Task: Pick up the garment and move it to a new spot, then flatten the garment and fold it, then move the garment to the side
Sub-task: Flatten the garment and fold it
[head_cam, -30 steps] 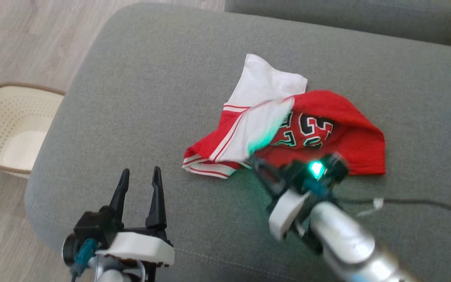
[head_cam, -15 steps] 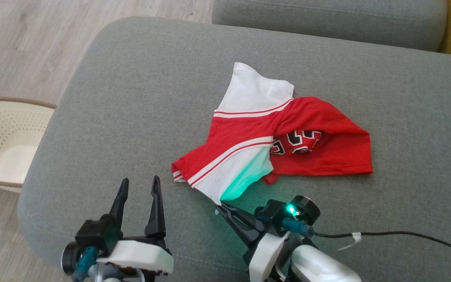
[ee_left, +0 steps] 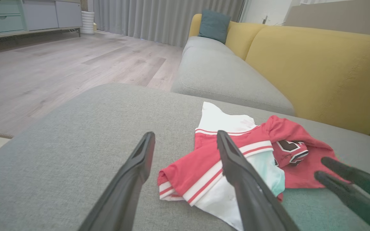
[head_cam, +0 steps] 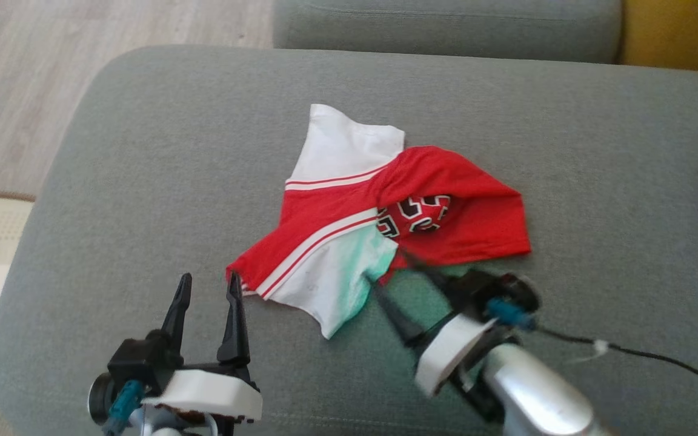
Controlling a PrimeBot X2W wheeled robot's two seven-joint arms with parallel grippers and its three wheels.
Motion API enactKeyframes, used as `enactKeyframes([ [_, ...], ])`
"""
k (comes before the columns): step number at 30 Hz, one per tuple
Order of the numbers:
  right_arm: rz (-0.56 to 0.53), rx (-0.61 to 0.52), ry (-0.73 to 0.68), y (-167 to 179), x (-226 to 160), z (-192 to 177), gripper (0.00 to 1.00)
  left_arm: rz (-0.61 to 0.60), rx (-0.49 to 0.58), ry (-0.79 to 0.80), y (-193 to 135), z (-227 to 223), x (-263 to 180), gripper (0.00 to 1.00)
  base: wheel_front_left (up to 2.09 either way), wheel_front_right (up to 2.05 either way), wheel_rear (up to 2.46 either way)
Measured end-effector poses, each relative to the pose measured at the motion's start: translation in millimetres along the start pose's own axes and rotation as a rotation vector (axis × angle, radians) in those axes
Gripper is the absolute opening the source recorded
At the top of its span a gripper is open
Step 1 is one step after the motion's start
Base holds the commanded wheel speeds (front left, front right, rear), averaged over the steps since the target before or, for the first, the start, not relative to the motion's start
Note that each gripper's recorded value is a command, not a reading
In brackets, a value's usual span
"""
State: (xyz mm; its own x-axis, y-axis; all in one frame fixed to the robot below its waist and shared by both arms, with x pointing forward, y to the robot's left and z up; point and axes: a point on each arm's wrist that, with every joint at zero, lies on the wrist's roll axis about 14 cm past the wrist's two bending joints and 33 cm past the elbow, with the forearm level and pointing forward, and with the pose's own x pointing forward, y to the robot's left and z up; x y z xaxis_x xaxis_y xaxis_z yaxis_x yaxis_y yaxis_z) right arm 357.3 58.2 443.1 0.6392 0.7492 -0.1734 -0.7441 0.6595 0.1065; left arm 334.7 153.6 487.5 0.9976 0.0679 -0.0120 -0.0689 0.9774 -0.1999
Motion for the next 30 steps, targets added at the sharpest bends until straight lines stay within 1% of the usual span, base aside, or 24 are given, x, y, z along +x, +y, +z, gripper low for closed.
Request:
enactKeyframes([
  [3,-0.135,-0.003,-0.003,-42.5,-10.1,0.8,1.0,-0.021,-0.002,0.002,-6.3,-0.8,2.9,1.0,0.0,0.0,0.0],
  [6,-0.241,-0.021,0.034,-78.0,-22.3,-9.3,1.0,-0.028,-0.002,0.01,-8.4,-3.2,4.6,1.0,0.0,0.0,0.0],
  [10,-0.328,-0.067,0.092,-116.8,-31.2,-18.9,1.0,-0.026,-0.002,0.024,-8.0,-7.4,5.9,1.0,0.0,0.0,0.0],
  [13,-0.378,-0.109,0.121,-147.0,-30.7,-14.8,1.0,-0.014,0.0,0.035,-4.5,-10.7,6.2,1.0,0.0,0.0,0.0],
  [17,-0.407,-0.149,0.154,-172.5,-22.1,-10.6,1.0,-0.007,0.001,0.044,-1.3,-13.2,7.6,1.0,0.0,0.0,0.0],
  [20,-0.41,-0.169,0.209,-183.9,-16.3,-18.6,1.0,0.006,0.005,0.04,2.5,-12.0,11.1,1.0,0.0,0.0,0.0],
  [25,-0.397,-0.175,0.311,-191.9,-8.2,-41.0,1.0,0.039,0.012,0.049,12.7,-14.2,12.0,1.0,0.0,0.0,0.0],
  [30,-0.388,-0.168,0.355,-197.3,1.3,-50.9,0.99,0.065,0.019,0.064,20.3,-18.3,11.4,1.0,0.0,0.0,0.0],
])
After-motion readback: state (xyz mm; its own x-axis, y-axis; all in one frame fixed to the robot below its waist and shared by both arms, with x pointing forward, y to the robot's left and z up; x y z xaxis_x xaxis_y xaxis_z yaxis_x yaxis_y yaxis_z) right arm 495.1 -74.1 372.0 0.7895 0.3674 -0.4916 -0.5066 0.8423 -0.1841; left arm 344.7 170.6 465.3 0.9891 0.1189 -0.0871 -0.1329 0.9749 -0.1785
